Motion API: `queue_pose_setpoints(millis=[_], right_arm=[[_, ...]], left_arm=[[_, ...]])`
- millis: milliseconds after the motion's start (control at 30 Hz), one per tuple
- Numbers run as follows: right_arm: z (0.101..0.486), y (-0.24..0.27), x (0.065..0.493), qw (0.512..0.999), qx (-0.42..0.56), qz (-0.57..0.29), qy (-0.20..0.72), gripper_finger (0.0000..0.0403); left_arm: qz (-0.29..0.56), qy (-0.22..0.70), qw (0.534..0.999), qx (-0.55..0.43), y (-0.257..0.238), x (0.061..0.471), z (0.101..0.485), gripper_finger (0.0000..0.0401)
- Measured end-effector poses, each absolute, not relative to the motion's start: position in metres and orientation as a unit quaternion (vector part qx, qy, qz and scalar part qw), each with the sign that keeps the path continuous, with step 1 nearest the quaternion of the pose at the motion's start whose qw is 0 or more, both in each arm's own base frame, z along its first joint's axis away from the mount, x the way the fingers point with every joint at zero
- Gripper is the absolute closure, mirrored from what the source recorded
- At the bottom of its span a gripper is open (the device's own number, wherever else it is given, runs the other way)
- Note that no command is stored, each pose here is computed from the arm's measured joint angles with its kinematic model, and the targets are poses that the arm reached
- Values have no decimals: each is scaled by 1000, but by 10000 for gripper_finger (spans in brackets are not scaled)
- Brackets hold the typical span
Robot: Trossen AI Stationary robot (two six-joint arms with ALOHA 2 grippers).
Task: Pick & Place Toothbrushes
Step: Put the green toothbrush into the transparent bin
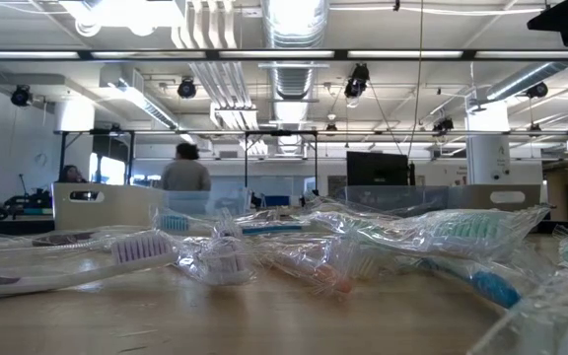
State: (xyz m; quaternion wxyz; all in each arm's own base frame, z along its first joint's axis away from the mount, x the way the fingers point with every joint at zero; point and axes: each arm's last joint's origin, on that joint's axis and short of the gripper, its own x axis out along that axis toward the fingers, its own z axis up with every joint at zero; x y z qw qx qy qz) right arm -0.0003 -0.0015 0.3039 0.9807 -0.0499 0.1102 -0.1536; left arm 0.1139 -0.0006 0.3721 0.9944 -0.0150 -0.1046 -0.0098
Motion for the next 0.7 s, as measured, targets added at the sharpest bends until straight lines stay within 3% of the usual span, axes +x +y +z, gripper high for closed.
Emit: queue_pose_setpoints(millis=[267,500,700], right_arm=[[304,-1,0,981,-50,-153,110,394],[304,-1,0,981,-50,-153,110,394],[304,-1,0,981,-50,-154,110,394]], left_arm=[[-101,94,990,-23,-6,151,348,311],[-115,285,952,-9,-7,173,307,311],[-139,375,916,29,-9,189,281,286]])
